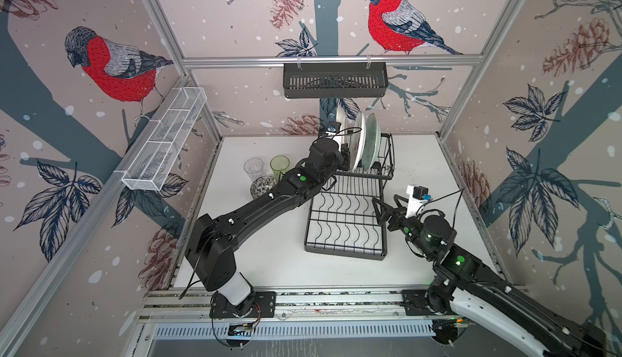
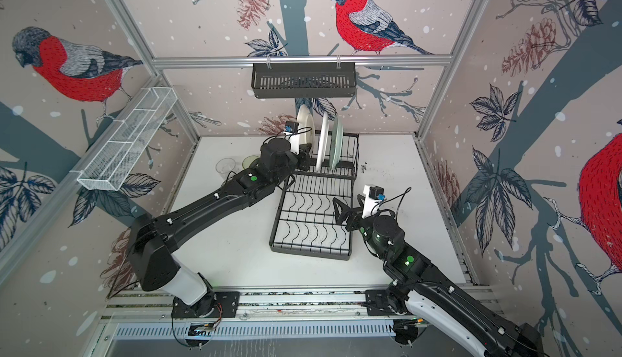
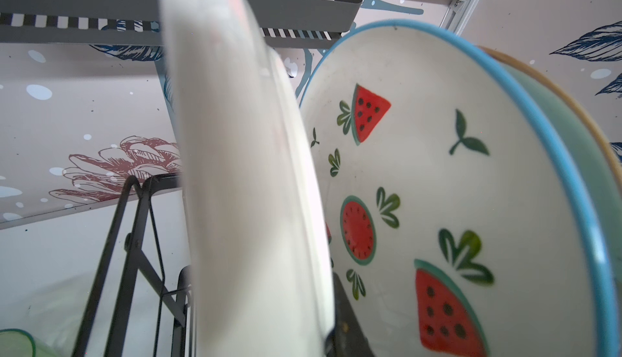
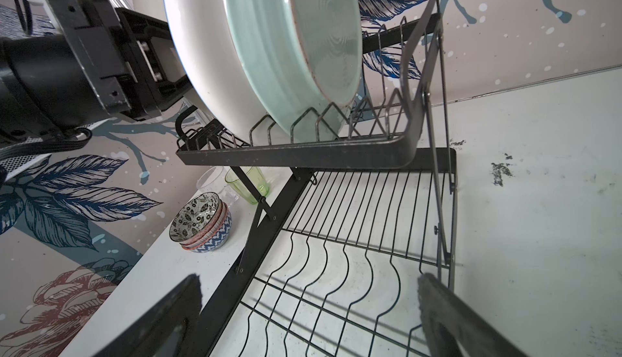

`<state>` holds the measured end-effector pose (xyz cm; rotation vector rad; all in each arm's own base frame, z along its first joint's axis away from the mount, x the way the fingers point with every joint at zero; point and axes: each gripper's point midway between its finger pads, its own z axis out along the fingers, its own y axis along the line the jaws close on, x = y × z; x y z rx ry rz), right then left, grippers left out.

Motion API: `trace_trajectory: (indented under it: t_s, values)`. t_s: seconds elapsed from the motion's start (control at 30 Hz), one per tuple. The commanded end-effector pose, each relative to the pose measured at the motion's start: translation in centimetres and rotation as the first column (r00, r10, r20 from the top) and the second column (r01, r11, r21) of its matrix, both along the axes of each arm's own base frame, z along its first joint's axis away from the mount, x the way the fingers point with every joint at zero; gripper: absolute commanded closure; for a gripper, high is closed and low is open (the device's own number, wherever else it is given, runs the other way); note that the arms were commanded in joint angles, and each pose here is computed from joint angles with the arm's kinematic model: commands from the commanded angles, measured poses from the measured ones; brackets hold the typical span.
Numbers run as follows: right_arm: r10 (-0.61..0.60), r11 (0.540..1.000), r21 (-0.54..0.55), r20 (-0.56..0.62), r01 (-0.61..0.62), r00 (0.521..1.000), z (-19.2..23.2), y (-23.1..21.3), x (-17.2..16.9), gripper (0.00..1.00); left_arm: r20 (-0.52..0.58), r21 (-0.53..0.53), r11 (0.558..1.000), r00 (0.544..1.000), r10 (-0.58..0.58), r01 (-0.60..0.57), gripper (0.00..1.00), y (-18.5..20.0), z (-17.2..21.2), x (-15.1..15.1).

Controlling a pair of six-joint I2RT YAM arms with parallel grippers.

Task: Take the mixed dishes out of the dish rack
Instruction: 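Lift the white floral plate up out of the upper rack with left gripper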

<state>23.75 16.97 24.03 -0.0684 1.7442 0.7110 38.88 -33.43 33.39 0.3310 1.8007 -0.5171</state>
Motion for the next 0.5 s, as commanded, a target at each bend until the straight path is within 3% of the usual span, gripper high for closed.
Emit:
trace_trajectory:
  t_s: [0.0,0.47]
  values:
    - [0.002,1.000,0.015,0.014,-0.002,1.000,0.4,0.0,0.1,0.01,0.135,-0.088,0.995,0.991,-0.025,0.037,1.00,-0.4,4.8,-0.4]
    - [0.008,1.000,0.028,0.008,-0.008,1.000,0.5,0.2,0.4,0.01,0.256,-0.122,0.993,0.966,0.024,0.008,1.00,2.5,8.4,-2.3]
